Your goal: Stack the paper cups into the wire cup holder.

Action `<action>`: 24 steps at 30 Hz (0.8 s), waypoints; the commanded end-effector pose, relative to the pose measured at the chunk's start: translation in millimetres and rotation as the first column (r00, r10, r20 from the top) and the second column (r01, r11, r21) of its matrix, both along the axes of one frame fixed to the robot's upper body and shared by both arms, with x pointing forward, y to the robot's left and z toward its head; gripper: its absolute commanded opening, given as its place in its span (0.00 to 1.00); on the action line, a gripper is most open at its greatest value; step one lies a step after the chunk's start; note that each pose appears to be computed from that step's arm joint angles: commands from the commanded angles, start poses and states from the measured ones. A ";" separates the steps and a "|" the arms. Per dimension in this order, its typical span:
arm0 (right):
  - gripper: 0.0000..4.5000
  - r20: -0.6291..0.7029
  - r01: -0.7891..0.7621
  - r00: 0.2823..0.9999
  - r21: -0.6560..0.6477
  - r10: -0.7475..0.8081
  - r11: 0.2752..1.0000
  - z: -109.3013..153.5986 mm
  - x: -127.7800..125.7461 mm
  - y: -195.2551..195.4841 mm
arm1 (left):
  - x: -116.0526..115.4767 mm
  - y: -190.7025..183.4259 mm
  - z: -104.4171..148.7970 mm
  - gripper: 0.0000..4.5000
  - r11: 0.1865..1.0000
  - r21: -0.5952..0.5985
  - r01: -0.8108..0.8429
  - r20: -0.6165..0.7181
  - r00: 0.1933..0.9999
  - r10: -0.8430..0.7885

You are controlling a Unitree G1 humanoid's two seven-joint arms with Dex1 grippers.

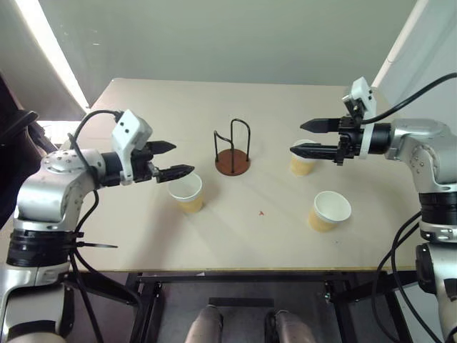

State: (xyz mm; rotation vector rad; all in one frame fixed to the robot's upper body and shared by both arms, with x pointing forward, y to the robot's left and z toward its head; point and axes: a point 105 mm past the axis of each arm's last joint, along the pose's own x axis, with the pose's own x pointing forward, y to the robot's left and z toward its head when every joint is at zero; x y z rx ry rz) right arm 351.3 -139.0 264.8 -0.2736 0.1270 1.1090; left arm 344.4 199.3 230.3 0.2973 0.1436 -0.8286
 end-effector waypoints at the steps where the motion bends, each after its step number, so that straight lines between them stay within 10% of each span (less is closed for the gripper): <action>1: 0.99 0.070 -0.009 0.997 -0.015 0.010 1.000 13.2 -4.7 -0.2 | 2.3 -4.5 12.7 1.00 1.000 0.001 0.004 0.058 0.998 -0.004; 24: 0.99 0.091 0.004 0.996 -0.027 -0.001 1.000 14.1 -4.8 -2.5 | 36.7 -35.6 2.2 1.00 0.999 -0.034 0.002 0.066 0.998 0.000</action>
